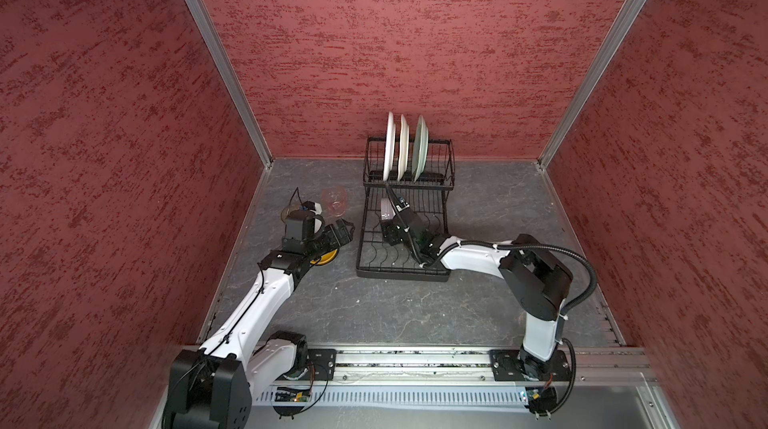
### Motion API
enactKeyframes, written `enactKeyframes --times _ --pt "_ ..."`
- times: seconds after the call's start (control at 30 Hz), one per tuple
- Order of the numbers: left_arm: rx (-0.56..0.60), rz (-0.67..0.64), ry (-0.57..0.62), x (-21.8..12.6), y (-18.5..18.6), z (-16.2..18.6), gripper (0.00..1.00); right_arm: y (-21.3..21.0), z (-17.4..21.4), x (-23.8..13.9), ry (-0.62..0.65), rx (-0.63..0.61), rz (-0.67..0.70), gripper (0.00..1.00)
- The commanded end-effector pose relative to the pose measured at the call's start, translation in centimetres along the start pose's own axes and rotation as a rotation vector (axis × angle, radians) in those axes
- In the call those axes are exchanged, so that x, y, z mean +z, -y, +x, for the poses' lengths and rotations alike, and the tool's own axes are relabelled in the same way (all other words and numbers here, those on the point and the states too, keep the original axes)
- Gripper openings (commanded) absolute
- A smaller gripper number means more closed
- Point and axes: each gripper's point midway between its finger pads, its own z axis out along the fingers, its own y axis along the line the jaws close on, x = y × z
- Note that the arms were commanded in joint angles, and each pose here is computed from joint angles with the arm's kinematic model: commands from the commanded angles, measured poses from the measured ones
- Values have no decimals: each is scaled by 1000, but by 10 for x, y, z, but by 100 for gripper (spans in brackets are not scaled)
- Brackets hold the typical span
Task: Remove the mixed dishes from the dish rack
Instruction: 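Reach the right gripper to the lilac bowl in the rack and grasp it, then lift the lilac bowl toward the left gripper while the left gripper approaches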
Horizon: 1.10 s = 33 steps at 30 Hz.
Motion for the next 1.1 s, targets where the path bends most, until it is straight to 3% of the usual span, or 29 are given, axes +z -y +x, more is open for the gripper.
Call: enactKeyframes --times 0.0,0.37,0.83,1.07 --pt "10 27 8 -1 5 -2 99 -5 -31 -24 76 66 -40 56" --pt "2 79 -18 2 20 8 99 -11 -44 -78 120 209 -188 56" --pt "73 198 -134 24 78 46 99 -25 -55 -141 209 382 -451 58" --pt "46 245 -171 39 89 54 100 -28 -52 -158 226 442 -534 58"
